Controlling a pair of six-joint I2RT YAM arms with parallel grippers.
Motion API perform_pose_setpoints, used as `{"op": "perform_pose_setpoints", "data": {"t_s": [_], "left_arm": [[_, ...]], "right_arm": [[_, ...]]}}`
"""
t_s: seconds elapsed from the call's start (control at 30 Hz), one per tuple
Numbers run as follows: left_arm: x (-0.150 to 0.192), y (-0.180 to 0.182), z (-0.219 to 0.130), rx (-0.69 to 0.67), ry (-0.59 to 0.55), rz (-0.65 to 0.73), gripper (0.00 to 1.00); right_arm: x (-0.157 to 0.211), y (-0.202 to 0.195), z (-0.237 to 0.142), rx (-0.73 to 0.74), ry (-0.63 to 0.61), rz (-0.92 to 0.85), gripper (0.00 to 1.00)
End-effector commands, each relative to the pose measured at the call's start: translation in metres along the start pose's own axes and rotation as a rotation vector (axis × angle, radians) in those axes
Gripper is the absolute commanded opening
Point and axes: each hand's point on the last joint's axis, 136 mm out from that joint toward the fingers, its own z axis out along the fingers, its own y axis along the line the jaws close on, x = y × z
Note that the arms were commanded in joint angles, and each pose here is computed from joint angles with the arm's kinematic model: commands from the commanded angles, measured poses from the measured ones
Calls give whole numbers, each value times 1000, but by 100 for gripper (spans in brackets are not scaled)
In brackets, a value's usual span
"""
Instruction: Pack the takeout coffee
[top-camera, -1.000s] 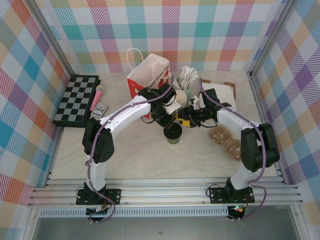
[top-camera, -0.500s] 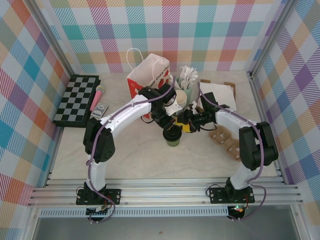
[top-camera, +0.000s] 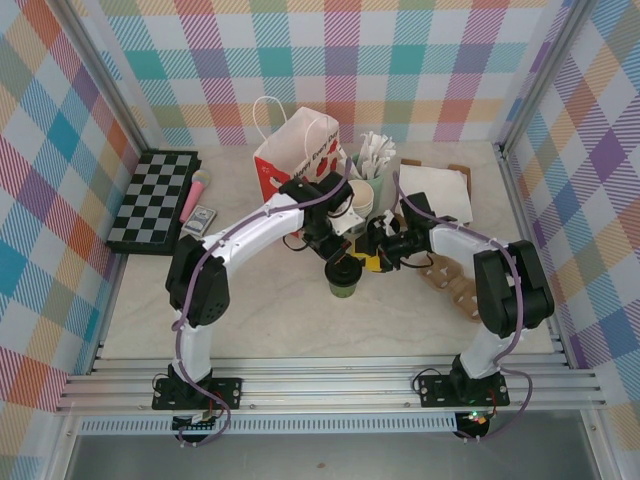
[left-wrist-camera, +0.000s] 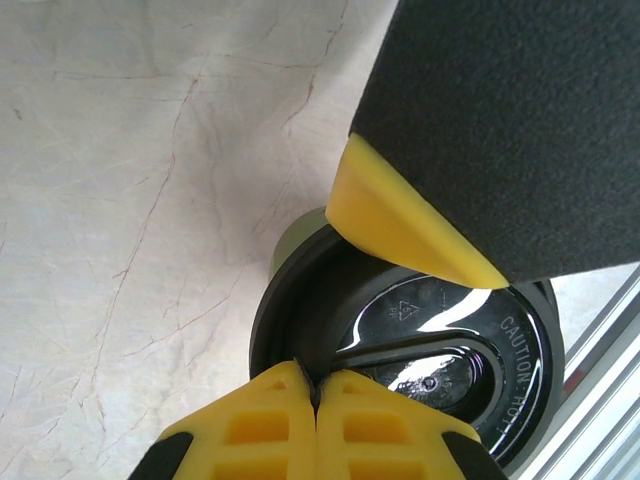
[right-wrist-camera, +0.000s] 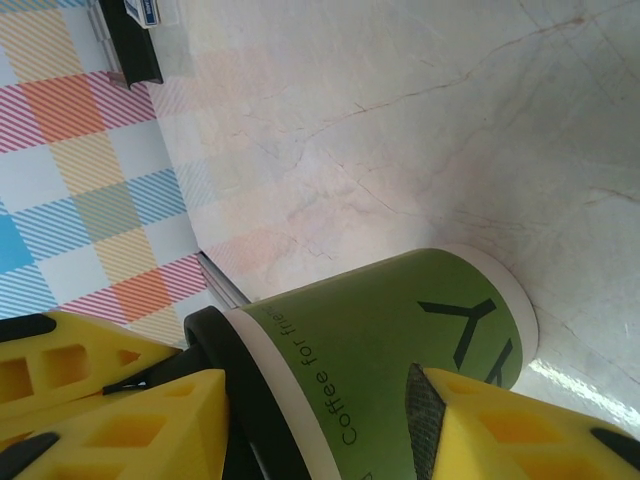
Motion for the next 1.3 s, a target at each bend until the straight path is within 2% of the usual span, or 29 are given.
{"op": "perform_pose_setpoints", "data": {"t_s": [0.0,0.07,0.17,0.33,0.43,0.47,0.57,0.63,0.73,0.83,1.03,1.27], "left_arm": [[8,0,25,-10,28,-36,0],[12,2,29,-17,32,-51,0],[9,7,20,-52,11,-76,0],[-6,10,-19,-98,-69,-197,0],[-5,11,-29,-129,-86,-369,0],[-2,14,-30,-148,-86,-436,0],[5,24,-33,-220,-104,-675,0],[0,26,-34,-220,-151,-804,0],[-9,28,-34,-196,-232,-947,0],[-8,34,-34,-232,-241,-1063,0],[4,42,-25,-305,-214,-1214,0],[8,44,-18,-332,-205,-1271,0]], "right_arm": [[17,-46,15,116,44,78,50],[17,-48,16,118,41,82,50],[9,-27,8,86,5,37,52],[-16,21,-29,104,-199,-71,77],[-18,25,-40,91,-290,-57,91],[-16,24,-41,77,-303,-39,100],[-12,18,-39,32,-351,24,100],[-9,14,-38,13,-401,37,100],[-3,16,-35,-19,-433,-3,100],[3,14,-28,-29,-418,-33,100],[12,9,-18,-73,-424,-55,100],[11,19,-11,-102,-424,-131,100]]}}
